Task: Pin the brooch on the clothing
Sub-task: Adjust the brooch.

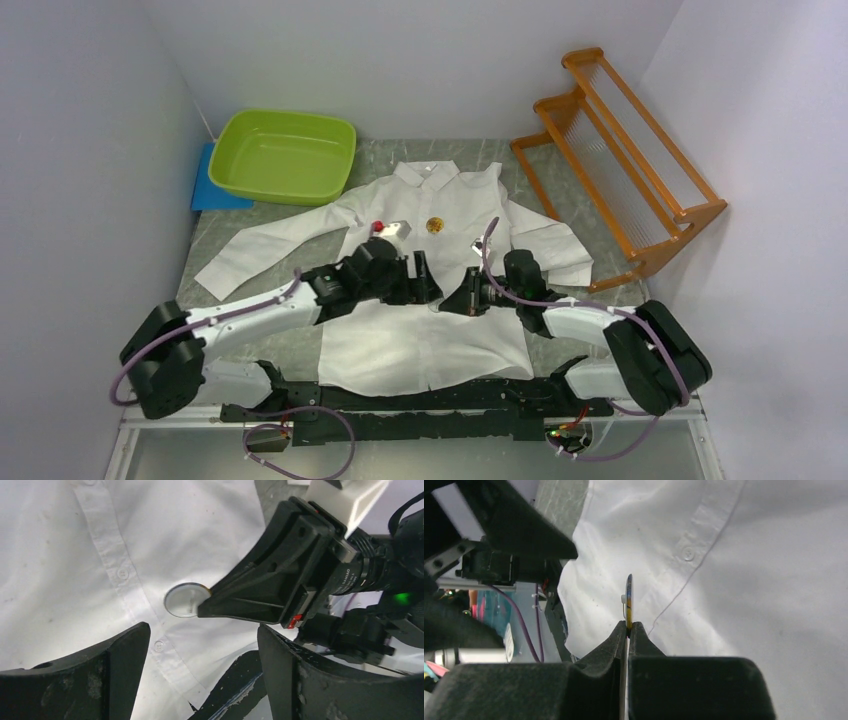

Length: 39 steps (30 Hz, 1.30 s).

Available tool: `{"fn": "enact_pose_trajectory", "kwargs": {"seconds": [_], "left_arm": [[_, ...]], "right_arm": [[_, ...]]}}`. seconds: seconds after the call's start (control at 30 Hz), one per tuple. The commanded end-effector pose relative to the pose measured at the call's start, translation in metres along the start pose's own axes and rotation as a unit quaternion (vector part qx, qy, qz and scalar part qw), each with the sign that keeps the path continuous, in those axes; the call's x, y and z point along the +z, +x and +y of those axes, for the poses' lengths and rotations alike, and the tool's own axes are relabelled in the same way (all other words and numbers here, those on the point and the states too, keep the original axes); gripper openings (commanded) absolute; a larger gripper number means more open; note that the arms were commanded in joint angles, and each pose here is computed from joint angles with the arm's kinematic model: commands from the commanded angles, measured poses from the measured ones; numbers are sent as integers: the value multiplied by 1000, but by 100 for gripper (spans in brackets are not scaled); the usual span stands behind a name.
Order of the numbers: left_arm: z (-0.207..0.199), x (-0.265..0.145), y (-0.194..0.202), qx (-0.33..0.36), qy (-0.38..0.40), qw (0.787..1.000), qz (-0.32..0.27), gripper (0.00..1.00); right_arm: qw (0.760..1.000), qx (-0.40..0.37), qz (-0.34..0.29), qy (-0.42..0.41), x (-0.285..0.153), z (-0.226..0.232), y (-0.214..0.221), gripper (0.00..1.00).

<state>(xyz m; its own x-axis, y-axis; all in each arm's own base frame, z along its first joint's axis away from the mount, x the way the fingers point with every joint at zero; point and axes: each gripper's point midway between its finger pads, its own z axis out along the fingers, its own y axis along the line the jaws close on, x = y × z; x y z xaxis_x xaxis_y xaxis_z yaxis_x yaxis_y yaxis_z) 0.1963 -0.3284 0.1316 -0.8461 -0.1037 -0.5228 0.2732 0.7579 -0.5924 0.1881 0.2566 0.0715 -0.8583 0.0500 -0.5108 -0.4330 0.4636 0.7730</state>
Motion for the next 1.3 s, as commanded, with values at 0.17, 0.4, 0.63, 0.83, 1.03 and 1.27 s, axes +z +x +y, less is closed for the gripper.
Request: {"fn": "enact_pose_trajectory", "kwargs": {"seconds": [0.17, 0.4, 0.63, 0.83, 1.03, 1.27], "left_arm": [[-9, -47, -25, -57, 212, 974, -50, 78], [-27, -76, -19, -22, 319, 945, -62, 67], [-52, -92, -17, 27, 400, 914, -56, 46], [-56, -83, -14, 44, 383, 922, -34, 44], [-54, -78, -6, 49, 364, 930, -27, 32], [-66, -72, 3, 57, 392, 918, -11, 19]], "right_arm": [[988, -120, -44, -87, -22, 54, -24, 0], [970, -171, -47, -169, -42, 99, -26, 0], [961, -177, -50, -208, -53, 123, -29, 0], [960, -177, -58, -210, -57, 127, -31, 0], [960, -177, -57, -209, -57, 127, -31, 0], [961, -171, -56, -212, -57, 128, -32, 0]]}}
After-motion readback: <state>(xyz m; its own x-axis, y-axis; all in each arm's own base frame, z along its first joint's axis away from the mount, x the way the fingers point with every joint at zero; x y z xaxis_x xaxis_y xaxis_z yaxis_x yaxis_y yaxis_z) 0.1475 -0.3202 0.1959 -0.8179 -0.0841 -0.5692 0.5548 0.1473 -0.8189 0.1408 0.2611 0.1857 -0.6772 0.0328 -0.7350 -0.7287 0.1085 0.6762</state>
